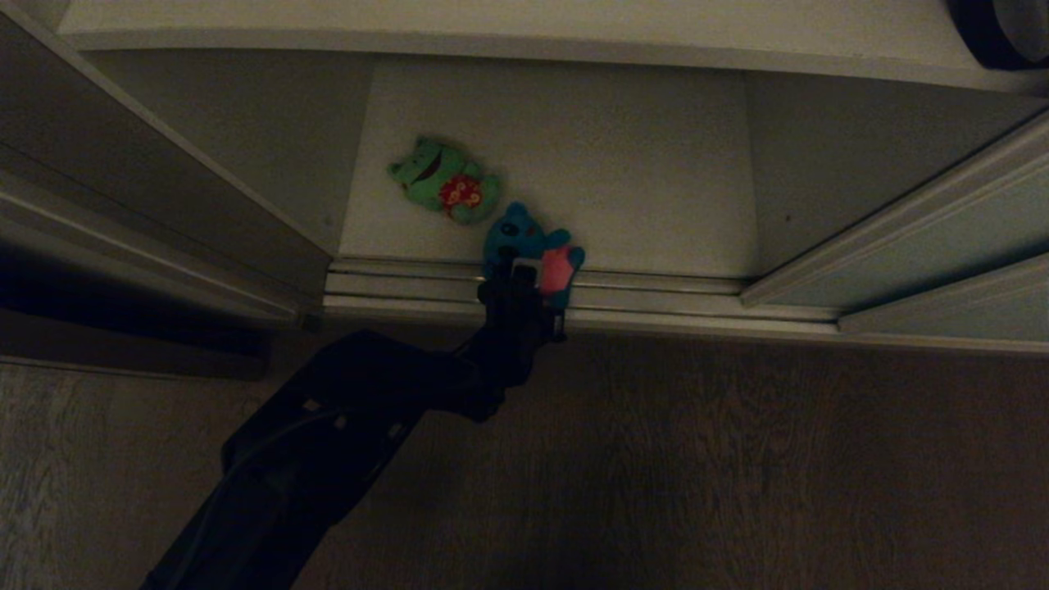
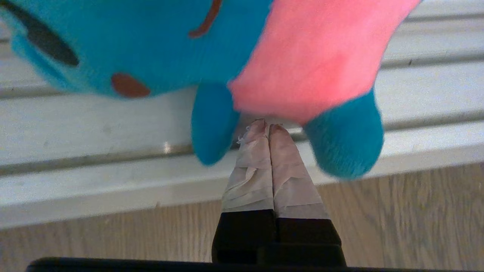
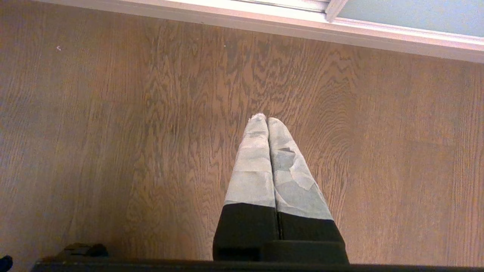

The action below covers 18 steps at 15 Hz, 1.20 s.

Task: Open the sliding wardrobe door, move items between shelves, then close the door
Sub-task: Place the blue doll on the lower shelf

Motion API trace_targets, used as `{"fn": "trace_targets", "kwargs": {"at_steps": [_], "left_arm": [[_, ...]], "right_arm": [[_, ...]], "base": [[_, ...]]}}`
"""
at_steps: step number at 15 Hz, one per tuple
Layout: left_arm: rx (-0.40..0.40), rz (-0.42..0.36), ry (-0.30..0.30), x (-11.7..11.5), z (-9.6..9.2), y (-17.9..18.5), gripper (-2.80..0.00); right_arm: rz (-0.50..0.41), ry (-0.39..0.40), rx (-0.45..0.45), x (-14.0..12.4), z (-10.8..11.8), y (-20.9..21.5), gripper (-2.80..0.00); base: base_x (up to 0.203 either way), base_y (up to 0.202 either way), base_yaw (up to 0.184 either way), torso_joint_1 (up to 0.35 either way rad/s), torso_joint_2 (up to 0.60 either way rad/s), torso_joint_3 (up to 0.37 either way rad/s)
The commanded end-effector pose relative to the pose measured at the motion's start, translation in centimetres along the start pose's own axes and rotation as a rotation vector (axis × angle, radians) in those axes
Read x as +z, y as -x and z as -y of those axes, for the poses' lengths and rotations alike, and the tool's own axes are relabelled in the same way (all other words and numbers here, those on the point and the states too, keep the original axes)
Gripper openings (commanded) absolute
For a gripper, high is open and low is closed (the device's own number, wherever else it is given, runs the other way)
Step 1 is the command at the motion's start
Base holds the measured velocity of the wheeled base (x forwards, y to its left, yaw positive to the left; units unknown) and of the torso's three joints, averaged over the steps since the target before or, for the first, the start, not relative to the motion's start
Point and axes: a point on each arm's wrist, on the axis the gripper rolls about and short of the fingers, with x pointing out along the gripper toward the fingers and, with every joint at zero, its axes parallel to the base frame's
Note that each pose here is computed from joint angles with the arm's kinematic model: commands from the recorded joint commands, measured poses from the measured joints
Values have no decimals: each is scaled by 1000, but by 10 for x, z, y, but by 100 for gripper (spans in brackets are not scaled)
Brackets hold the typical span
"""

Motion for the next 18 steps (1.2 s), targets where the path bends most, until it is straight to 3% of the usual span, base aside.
{"fn": "trace_targets", "kwargs": {"at_steps": [1, 6, 8, 15, 18], "left_arm": [[6, 50, 6, 0, 0, -2, -280], [13, 230, -1, 18, -1, 0, -280], [14, 247, -15, 20, -2, 0, -280], [-9, 220, -68, -12, -1, -5, -280], [9, 344, -73, 2, -3, -1, -280]], "right_arm": [[0, 1, 0, 0, 0, 0, -280], [1, 1, 0, 0, 0, 0, -280], [0, 1, 0, 0, 0, 0, -280], [0, 1, 0, 0, 0, 0, -280], [0, 1, 0, 0, 0, 0, -280]], "base": [[0, 0, 0, 0, 0, 0], [0, 0, 0, 0, 0, 0], [0, 0, 0, 0, 0, 0], [0, 0, 0, 0, 0, 0], [0, 0, 0, 0, 0, 0]]}}
